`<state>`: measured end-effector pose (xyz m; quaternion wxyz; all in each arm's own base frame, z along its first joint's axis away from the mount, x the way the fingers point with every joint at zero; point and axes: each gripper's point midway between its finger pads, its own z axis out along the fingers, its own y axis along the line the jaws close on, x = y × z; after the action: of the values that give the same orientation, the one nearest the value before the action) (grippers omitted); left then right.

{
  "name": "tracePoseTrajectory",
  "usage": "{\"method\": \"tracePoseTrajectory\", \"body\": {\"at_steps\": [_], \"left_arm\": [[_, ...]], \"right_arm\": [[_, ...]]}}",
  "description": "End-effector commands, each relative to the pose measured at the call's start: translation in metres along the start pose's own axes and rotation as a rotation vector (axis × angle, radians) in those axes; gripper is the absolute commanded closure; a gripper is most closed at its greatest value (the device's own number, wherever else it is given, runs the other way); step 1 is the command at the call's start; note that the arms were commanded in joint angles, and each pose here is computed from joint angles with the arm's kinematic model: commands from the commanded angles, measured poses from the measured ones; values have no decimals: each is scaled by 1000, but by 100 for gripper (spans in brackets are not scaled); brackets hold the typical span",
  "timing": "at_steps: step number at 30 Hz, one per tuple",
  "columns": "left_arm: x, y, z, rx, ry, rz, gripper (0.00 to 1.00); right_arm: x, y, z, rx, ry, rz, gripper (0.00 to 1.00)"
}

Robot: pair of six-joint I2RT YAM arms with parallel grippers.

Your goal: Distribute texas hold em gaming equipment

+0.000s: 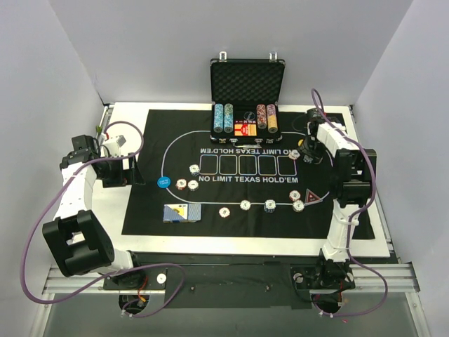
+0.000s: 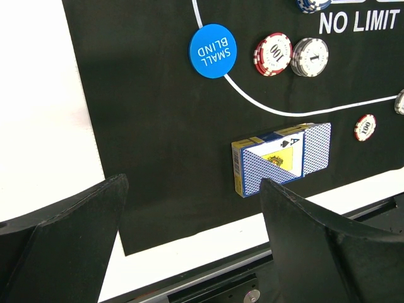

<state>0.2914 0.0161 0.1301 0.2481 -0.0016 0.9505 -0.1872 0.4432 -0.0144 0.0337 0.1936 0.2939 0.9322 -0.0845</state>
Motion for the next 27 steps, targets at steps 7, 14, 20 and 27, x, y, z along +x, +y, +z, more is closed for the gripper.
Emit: {"method": "tracePoseTrajectory", "body": {"at_steps": [7,14,20,27], "left_arm": [[-15,-1,-14,-17,-53,36,3],[-14,-5,-17,-8,-65,43,3],[-12,-8,-18,1,-70,45,3],[-12,-10,-16,15,-70,40,3]], "right_arm": [[1,2,-4,-10,20,-15,44],[-5,8,-49,-45,-75,-38,40],[24,18,-120,-100,-200,-122,32],[149,31,-140,-241,-74,-365,25]]}}
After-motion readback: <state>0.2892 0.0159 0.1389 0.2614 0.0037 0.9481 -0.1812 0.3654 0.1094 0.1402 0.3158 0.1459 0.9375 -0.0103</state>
